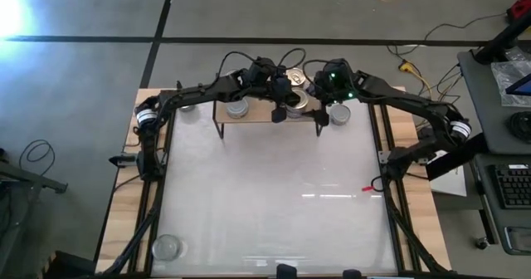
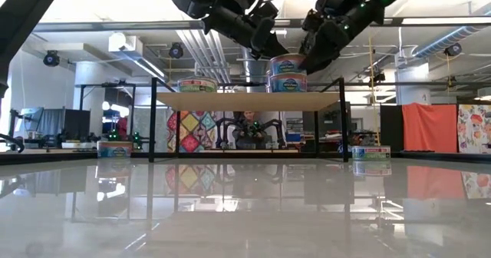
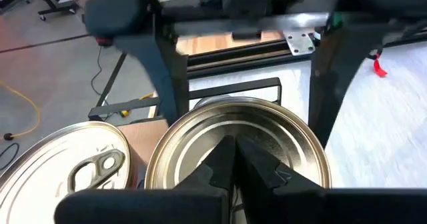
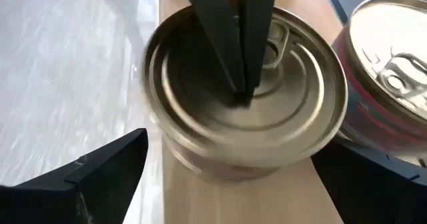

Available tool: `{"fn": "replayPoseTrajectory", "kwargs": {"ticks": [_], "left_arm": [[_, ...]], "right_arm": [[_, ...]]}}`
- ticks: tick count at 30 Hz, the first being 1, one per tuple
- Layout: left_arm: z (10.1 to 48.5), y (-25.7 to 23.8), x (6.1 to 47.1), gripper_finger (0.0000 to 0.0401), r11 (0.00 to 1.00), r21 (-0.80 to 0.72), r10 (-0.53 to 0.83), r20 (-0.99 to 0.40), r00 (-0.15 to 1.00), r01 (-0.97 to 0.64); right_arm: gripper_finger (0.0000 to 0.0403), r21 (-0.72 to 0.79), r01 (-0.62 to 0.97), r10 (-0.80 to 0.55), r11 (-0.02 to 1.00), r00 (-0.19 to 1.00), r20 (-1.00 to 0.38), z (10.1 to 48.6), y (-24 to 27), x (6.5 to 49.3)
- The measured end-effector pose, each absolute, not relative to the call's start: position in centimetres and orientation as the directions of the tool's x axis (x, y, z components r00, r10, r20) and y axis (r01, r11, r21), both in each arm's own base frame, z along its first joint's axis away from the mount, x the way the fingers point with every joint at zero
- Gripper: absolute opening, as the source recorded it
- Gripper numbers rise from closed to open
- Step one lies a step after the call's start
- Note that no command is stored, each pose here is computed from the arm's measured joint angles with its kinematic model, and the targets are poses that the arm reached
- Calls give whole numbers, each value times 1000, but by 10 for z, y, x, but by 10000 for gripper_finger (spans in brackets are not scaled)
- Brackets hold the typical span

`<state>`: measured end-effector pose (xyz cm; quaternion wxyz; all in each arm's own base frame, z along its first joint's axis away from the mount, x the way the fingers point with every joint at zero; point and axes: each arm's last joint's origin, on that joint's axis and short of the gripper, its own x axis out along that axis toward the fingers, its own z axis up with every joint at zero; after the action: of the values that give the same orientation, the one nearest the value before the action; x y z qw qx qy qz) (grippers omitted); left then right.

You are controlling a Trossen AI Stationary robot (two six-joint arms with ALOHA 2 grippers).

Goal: Stack canned seafood by type on shelf
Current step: Stack the blue tuna can on top of the blue tuna can on the shelf, then stack the green tuna can on top of the green tuna can on the shelf

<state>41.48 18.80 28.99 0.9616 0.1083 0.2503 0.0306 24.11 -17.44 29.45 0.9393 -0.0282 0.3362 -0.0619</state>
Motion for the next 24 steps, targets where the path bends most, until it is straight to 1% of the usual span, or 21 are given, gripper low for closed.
{"fn": "replayPoseTrajectory", "kwargs": {"ticks": [5, 9, 13, 17, 20, 24], "left_arm": [[290, 188, 415, 0, 975, 222, 113, -470, 875, -7], [291, 188, 416, 0, 974, 228, 115, -457, 882, -9], [298, 188, 416, 0, 974, 227, 114, -466, 878, -6], [308, 189, 417, 0, 973, 230, 114, -467, 877, -4], [318, 188, 418, 0, 975, 220, 77, -455, 887, 28], [331, 183, 415, 0, 979, 195, 34, -468, 883, 65]], "right_arm": [[400, -120, 121, -170, 985, 751, -638, 306, -166, 229], [400, -161, 172, -235, 972, 724, -649, 318, -157, 213], [400, -169, 328, -354, 930, 663, -660, 329, -149, 197], [400, -126, 510, -449, 851, 583, -677, 335, -142, 183], [400, -67, 584, -441, 809, 529, -725, 332, -136, 175], [396, -57, 557, -358, 828, 447, -820, 311, -123, 169]]}}
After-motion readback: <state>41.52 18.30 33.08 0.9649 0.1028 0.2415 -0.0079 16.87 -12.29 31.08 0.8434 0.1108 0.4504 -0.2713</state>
